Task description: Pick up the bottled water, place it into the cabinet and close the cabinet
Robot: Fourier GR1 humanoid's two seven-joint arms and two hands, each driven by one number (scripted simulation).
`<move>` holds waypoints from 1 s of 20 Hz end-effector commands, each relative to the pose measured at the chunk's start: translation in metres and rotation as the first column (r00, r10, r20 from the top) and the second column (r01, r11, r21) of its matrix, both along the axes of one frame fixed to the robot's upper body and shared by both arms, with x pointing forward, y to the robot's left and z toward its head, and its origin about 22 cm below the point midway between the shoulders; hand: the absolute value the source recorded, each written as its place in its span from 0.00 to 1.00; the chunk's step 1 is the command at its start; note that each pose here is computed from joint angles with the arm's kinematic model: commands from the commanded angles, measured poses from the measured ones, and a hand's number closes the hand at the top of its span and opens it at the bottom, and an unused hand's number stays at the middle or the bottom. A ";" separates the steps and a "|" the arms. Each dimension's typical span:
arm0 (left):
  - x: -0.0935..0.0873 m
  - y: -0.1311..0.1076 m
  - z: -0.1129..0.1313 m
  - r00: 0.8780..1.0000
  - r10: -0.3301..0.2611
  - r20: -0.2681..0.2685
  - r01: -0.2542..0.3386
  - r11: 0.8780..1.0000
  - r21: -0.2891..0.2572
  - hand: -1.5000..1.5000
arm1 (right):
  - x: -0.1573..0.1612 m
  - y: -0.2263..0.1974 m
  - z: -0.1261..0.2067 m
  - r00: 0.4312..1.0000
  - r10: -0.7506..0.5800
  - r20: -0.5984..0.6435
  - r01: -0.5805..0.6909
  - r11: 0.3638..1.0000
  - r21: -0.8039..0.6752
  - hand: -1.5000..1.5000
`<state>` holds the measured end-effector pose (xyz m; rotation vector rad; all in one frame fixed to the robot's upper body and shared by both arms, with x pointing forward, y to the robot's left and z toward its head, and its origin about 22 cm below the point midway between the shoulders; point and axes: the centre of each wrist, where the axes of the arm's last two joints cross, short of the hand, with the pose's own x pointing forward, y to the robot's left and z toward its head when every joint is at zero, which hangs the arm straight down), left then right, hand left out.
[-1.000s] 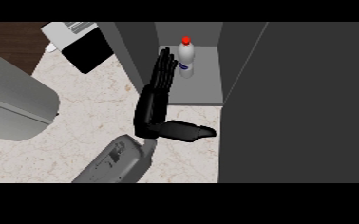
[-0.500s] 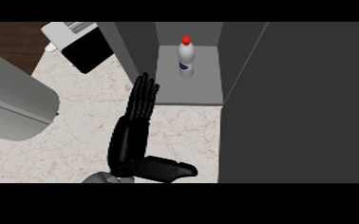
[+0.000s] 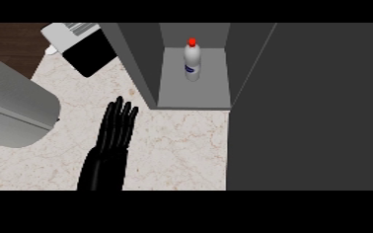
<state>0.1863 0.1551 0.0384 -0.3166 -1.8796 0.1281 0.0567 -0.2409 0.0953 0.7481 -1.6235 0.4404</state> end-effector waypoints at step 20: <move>-0.036 0.081 0.010 0.996 0.079 0.029 -0.079 0.997 -0.002 0.00 | 0.023 0.093 0.068 0.949 0.127 0.287 -0.069 0.976 -0.205 1.00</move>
